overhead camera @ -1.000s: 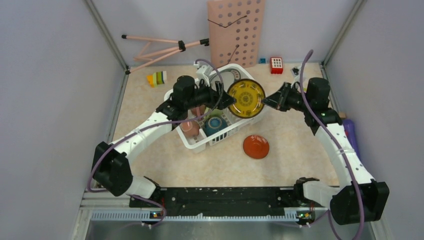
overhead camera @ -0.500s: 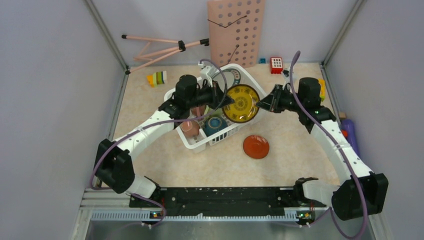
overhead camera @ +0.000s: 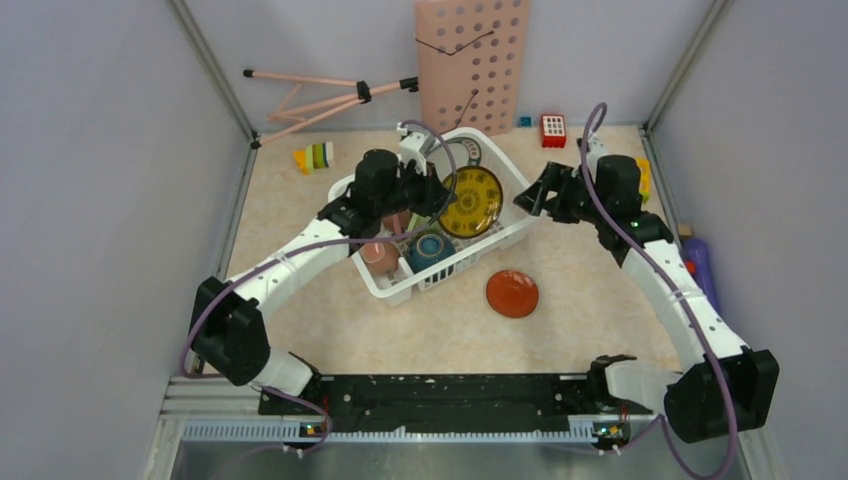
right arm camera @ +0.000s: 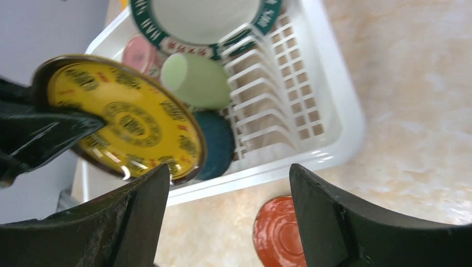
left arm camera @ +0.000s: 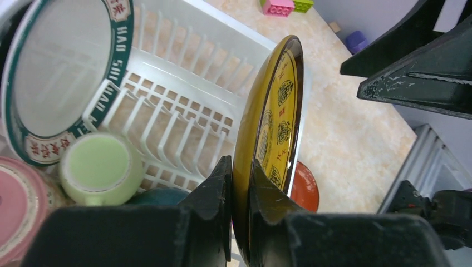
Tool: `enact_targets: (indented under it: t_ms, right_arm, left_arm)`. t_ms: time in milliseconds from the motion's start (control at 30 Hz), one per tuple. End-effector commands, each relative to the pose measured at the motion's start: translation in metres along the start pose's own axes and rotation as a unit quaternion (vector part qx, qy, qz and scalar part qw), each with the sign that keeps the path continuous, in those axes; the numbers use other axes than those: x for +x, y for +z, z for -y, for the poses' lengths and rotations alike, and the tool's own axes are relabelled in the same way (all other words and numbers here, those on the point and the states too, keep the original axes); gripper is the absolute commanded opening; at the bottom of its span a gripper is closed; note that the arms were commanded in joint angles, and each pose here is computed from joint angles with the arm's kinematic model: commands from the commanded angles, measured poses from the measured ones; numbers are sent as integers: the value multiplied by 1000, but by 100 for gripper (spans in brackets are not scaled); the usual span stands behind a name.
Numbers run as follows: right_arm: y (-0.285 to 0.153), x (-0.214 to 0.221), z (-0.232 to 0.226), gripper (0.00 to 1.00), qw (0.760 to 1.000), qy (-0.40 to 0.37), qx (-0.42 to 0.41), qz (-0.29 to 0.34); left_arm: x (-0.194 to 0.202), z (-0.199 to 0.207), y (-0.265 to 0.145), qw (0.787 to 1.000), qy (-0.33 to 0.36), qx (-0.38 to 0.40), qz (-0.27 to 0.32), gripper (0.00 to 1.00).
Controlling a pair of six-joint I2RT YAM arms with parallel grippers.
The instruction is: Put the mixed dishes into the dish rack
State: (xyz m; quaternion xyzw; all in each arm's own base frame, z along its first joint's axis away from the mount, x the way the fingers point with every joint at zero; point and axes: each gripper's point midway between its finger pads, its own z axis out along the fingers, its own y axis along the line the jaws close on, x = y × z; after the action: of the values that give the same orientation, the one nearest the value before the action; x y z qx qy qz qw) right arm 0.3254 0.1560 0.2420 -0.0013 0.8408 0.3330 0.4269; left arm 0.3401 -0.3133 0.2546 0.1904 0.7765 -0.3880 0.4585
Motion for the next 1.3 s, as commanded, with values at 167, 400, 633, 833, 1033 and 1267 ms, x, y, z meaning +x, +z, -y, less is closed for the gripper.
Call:
enact_targets:
  t_ms: [167,400,633,833,1033,1267]
  right_arm:
    - [-67,-40,73,79,950,37,267,157]
    - [-88,-27,83,86,935,59,268,226]
    - [-93,-26,82,86,932,63,258,248]
    - [-86,-25,80,86,937,59,248,238]
    - [-76,-21,75,86,945,64,229,223]
    - [-71,-19,73,86,950,62,217,217]
  left_arm:
    - [-73,-3,7,978,150,-115,85,0]
    - [-85,-9,29,965,190,-157,86,0]
    - [-81,-13,61,950,245,-179,77,0]
    - [-70,-20,80,906,339,-243,72,0]
    - [-56,-45,80,878,379,-287,58,0]
    - [-40,-73,83,849,406,-336,29,0]
